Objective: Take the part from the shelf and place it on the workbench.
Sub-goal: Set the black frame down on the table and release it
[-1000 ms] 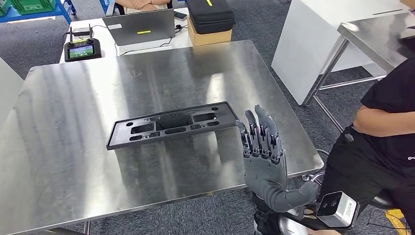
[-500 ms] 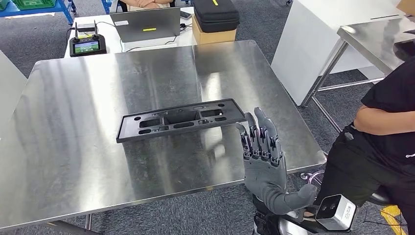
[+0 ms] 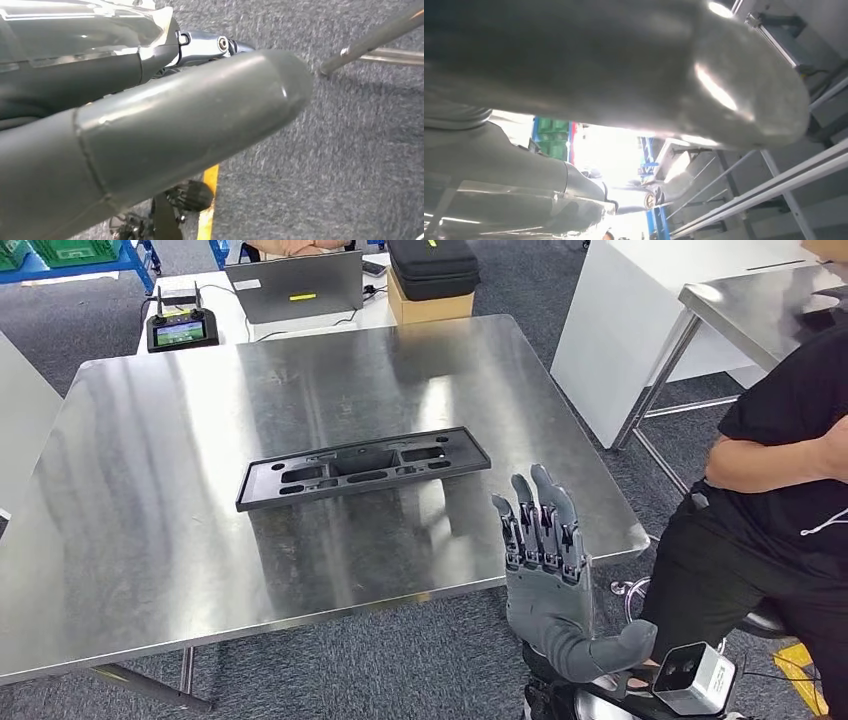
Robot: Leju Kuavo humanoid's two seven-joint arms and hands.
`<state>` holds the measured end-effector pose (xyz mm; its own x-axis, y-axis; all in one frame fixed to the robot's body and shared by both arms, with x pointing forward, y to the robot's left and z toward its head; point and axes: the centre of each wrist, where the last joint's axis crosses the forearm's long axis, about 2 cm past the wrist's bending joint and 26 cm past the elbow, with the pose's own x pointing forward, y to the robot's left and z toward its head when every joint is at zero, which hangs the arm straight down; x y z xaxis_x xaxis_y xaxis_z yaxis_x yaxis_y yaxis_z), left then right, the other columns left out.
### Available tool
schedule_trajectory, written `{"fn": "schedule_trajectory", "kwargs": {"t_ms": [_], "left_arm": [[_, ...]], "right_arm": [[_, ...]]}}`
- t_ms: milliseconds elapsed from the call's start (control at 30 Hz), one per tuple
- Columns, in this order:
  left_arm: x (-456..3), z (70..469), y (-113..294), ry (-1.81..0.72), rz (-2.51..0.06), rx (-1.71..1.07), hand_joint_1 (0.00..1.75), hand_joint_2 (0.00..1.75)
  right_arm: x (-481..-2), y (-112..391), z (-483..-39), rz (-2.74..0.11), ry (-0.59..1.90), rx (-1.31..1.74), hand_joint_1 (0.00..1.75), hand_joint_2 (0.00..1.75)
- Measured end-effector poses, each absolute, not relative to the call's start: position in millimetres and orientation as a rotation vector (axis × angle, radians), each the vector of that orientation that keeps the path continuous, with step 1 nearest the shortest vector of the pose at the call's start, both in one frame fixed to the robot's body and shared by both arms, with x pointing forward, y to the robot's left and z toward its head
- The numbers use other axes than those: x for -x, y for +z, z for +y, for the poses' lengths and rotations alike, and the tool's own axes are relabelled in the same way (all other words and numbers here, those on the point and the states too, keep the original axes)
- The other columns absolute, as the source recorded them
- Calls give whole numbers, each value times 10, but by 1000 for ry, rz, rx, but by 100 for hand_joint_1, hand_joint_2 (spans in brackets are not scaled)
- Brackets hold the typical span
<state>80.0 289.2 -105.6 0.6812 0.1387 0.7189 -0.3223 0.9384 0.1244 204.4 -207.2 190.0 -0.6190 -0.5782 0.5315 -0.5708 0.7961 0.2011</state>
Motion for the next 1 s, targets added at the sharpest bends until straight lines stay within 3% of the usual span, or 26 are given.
{"fn": "schedule_trajectory", "kwargs": {"t_ms": [1000], "left_arm": [[-724, 2870, -1069, 274, -778, -260, 0, 0]], "right_arm": [[-2099, 1915, -2067, -2392, -40, -853, 0, 0]]}}
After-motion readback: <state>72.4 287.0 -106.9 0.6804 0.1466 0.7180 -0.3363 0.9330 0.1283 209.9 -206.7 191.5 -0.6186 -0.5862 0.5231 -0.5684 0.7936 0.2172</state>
